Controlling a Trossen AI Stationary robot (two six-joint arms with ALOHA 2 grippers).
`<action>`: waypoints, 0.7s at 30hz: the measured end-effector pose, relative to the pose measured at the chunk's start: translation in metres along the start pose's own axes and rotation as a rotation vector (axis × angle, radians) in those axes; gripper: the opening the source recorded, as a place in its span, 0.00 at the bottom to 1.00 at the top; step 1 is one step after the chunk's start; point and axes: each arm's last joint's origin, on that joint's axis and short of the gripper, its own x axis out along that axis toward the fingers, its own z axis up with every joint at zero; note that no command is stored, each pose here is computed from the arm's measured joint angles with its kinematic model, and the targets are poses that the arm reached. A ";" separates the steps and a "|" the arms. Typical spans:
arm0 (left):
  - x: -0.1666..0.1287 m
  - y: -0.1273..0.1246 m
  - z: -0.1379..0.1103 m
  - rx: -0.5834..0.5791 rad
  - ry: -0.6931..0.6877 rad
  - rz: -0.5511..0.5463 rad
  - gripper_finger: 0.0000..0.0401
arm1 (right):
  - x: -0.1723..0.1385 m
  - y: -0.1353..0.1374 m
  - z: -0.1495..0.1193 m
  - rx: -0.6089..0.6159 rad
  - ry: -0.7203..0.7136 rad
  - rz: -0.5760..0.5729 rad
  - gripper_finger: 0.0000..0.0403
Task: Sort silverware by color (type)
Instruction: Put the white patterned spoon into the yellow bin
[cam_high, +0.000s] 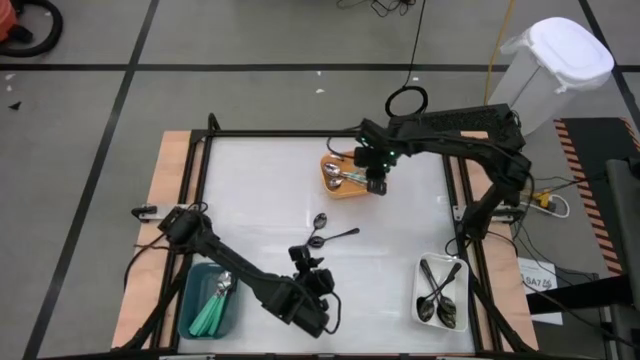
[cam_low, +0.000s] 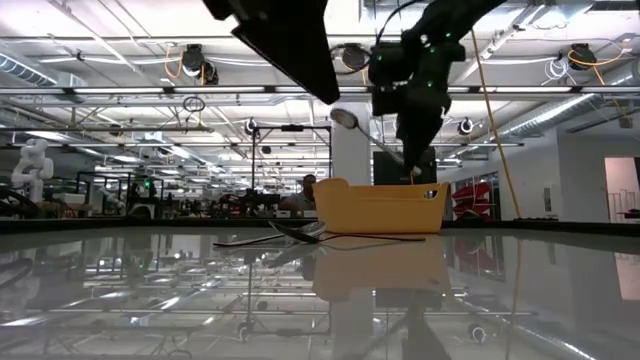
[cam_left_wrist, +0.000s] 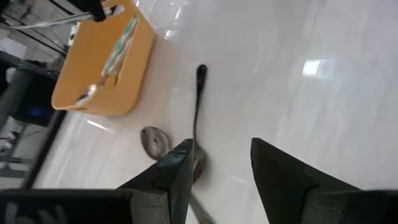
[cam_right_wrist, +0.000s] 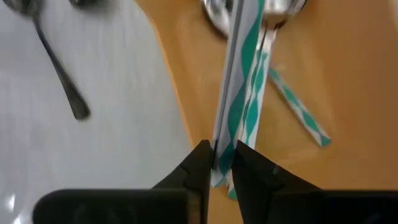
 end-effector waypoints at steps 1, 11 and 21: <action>-0.001 -0.002 -0.002 -0.008 -0.004 -0.005 0.40 | 0.004 -0.003 0.001 -0.007 0.028 0.009 0.11; -0.017 -0.015 -0.011 -0.037 -0.028 -0.040 0.40 | 0.027 -0.021 0.007 -0.075 0.174 0.121 0.12; -0.016 -0.016 -0.010 -0.056 -0.037 -0.046 0.40 | 0.027 -0.029 0.005 -0.093 0.241 -0.006 0.12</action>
